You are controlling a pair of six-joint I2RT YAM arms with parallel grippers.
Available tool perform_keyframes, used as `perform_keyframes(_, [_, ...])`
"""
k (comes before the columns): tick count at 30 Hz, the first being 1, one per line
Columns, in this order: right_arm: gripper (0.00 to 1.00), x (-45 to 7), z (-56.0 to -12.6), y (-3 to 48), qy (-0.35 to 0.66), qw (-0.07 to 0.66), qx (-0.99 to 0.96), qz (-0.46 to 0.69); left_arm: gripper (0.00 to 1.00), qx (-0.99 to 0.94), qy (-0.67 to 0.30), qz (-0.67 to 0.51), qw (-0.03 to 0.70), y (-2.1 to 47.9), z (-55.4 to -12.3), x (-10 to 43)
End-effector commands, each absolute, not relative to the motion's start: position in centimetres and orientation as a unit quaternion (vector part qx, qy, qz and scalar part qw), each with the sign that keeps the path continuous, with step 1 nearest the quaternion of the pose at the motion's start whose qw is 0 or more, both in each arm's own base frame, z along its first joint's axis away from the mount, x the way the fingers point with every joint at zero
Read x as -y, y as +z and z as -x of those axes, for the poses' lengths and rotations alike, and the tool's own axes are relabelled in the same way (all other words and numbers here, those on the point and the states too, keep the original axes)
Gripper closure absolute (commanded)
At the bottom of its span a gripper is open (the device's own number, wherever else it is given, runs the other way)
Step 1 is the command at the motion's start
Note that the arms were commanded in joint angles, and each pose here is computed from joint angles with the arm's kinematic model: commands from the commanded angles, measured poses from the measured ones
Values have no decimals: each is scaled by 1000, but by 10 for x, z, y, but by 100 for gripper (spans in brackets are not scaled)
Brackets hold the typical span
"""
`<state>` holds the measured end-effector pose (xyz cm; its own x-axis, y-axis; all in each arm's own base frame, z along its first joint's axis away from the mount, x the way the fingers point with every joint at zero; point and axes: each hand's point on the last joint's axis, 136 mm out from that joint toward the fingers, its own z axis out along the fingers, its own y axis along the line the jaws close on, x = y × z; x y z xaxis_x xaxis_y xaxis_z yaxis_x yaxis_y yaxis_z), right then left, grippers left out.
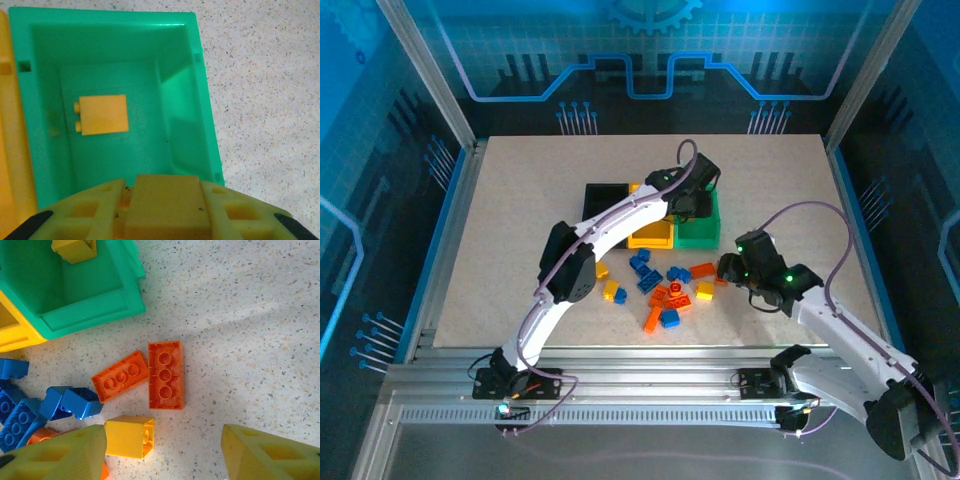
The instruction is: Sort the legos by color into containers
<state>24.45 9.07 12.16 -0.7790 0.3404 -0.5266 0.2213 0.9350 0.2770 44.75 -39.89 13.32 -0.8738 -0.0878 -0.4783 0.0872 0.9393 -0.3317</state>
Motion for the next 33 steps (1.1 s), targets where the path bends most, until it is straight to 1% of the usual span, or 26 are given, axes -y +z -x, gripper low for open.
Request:
perform_keyframes(1, [33, -81, -240, 121, 94, 296, -935, -173, 55, -953, -190, 3, 237, 141, -451, 399])
perform_keyframes(4, [31, -81, -239, 122, 95, 295, -934, -177, 38, -947, -207, -1, 247, 159, -449, 403])
perform_keyframes(7, [30, -81, -241, 123, 95, 295, -935, -174, 24, -939, -220, -5, 263, 183, -444, 401])
perform_keyframes(12, [29, -85, -243, 122, 98, 290, -938, -165, 8, -923, -252, -8, 290, 227, -421, 388])
perform_keyframes(13, [29, -86, -244, 121, 98, 287, -939, -162, 3, -920, -261, -10, 293, 234, -413, 384])
perform_keyframes(14, [29, -87, -244, 120, 98, 284, -940, -158, 1, -918, -266, -12, 292, 233, -405, 381])
perform_keyframes(15, [29, -89, -245, 119, 100, 282, -942, -155, 1, -914, -278, -13, 297, 244, -394, 375])
perform_keyframes(17, [29, -93, -246, 115, 103, 274, -945, -148, 1, -911, -288, -14, 296, 245, -374, 363])
perform_keyframes(21, [29, -101, -247, 107, 110, 257, -950, -136, 1, -915, -289, -3, 280, 229, -333, 331])
perform_keyframes(24, [30, -104, -247, 102, 110, 247, -954, -132, 1, -928, -268, 13, 260, 201, -303, 300])
perform_keyframes(26, [30, -105, -247, 100, 111, 244, -954, -131, 2, -942, -236, 33, 237, 172, -282, 272])
perform_keyframes(27, [30, -105, -247, 99, 112, 244, -954, -130, 4, -947, -224, 42, 227, 161, -273, 261])
perform_keyframes(29, [30, -105, -246, 97, 111, 244, -955, -130, 13, -957, -196, 69, 201, 135, -256, 237])
perform_keyframes(30, [30, -105, -246, 97, 111, 244, -955, -131, 15, -961, -187, 80, 190, 125, -250, 229])
perform_keyframes(33, [30, -104, -246, 95, 110, 244, -954, -132, 16, -969, -155, 107, 161, 94, -235, 207])
